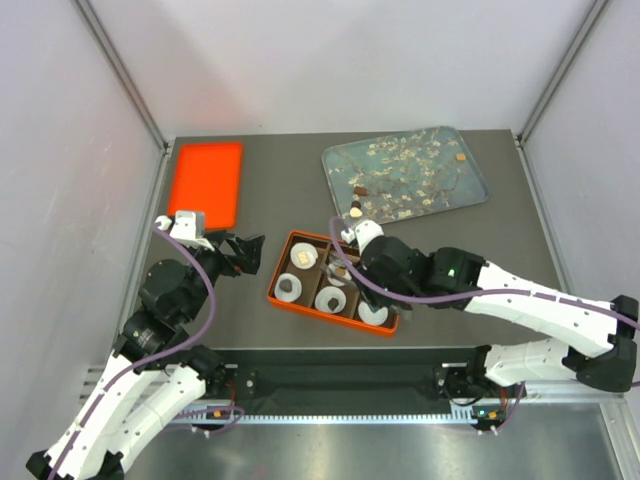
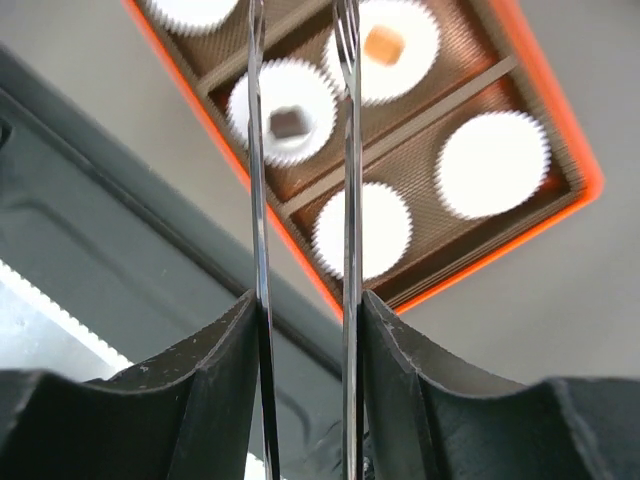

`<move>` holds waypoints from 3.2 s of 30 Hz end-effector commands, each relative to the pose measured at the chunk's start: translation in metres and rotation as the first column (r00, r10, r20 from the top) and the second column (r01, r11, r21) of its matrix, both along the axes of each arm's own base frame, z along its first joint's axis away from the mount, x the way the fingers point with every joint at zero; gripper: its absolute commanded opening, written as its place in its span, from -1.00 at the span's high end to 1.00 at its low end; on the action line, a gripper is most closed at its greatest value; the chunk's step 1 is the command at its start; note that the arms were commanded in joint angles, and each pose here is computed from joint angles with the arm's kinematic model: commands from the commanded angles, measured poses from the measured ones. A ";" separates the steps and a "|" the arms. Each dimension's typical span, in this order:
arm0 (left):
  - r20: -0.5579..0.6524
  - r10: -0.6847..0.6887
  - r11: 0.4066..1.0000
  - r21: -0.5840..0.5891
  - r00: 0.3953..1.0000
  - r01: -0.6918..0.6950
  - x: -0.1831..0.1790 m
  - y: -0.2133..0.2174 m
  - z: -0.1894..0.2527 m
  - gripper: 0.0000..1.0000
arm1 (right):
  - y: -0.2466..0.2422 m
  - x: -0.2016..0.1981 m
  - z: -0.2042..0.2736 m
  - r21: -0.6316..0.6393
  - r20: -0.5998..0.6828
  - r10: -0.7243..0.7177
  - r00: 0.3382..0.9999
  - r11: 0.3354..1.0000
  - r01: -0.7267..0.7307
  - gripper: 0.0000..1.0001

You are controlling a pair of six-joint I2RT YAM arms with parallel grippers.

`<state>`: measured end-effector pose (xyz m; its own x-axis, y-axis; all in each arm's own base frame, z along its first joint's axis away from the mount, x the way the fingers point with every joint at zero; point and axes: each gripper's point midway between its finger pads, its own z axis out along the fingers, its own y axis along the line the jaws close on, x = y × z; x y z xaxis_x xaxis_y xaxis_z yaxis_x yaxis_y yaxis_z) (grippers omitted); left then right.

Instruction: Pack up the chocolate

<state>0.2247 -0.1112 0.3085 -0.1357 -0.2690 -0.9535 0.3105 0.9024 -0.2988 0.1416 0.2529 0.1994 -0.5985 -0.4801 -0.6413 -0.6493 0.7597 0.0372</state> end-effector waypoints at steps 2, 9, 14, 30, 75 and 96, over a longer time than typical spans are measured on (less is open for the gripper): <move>0.049 -0.002 1.000 -0.028 0.999 0.004 0.000 0.000 0.014 -0.98 | -0.025 0.047 0.037 -0.015 0.142 -0.089 0.986 0.996 0.092 0.18; 0.049 -0.011 0.999 -0.033 0.999 0.013 -0.002 -0.001 0.014 -0.98 | -0.063 0.140 0.043 -0.084 0.231 -0.218 0.948 0.967 0.242 0.18; 0.050 -0.014 0.999 -0.034 0.999 0.016 -0.002 -0.002 0.014 -0.98 | -0.072 0.185 0.027 -0.136 0.220 -0.247 0.944 0.950 0.280 0.17; 0.044 -0.012 1.000 -0.028 0.999 0.013 -0.001 -0.002 0.012 -0.98 | -0.077 0.266 -0.025 -0.162 0.181 -0.218 0.959 0.955 0.248 0.12; 0.042 -0.007 1.000 -0.025 0.999 0.008 0.000 -0.001 0.012 -0.98 | -0.069 0.282 -0.037 -0.183 0.144 -0.233 0.962 0.949 0.257 0.41; 0.047 -0.016 0.999 -0.028 0.999 0.017 -0.001 -0.002 0.013 -0.98 | -0.103 0.119 -0.004 -0.009 0.029 -0.360 0.932 0.933 0.361 0.43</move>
<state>0.2225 -0.1127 0.3101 -0.1340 -0.2716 -0.9530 0.3248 0.8965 -0.3012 0.2864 0.1464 0.1904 -0.6993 -0.2935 -0.6519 -0.3539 0.9344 -0.0411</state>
